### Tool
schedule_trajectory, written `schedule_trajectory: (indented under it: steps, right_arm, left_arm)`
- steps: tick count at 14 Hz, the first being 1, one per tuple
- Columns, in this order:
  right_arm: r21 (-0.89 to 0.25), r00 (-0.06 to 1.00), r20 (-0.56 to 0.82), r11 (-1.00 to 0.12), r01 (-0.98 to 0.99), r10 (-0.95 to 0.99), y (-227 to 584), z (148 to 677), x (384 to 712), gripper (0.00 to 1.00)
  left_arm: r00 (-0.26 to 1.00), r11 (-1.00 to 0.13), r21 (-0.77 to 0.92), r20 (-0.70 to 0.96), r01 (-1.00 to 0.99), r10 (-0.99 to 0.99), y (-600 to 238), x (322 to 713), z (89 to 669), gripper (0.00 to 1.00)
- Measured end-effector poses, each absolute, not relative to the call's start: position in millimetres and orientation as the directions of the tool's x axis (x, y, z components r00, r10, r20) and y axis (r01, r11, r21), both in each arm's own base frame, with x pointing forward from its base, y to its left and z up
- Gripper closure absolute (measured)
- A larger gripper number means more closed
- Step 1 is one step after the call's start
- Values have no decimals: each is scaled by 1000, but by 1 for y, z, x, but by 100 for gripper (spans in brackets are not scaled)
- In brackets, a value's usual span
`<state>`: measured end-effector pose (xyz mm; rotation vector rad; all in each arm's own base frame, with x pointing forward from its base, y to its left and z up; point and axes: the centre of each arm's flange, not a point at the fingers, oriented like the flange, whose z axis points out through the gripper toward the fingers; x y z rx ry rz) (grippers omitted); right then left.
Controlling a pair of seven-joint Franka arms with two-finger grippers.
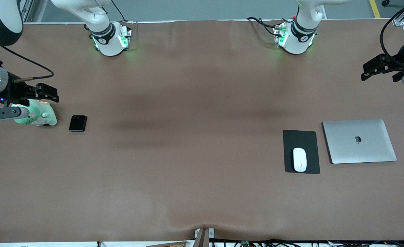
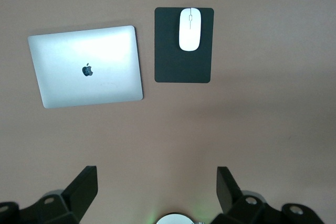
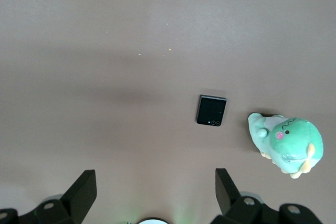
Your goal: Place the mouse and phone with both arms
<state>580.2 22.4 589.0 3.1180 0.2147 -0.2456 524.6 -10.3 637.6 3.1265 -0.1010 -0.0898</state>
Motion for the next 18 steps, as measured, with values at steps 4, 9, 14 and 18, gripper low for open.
schedule_trajectory:
  steps: [4,9,14,18]
  right_arm:
    - [-23,981,-153,-993,116,118,-26,588,580,0]
    - [-27,983,-136,-992,120,122,-30,590,582,0]
    - [-29,986,-106,-992,125,128,-27,592,586,0]
    - [-34,989,-106,-994,100,103,-41,591,585,0]
  left_arm:
    - [996,-998,14,-58,-65,-65,-11,525,637,0]
    - [996,-998,14,-58,-65,-65,-11,524,637,0]
    - [996,-998,14,-61,-65,-66,-11,524,637,0]
    - [995,-997,14,-68,-73,-74,-15,524,636,0]
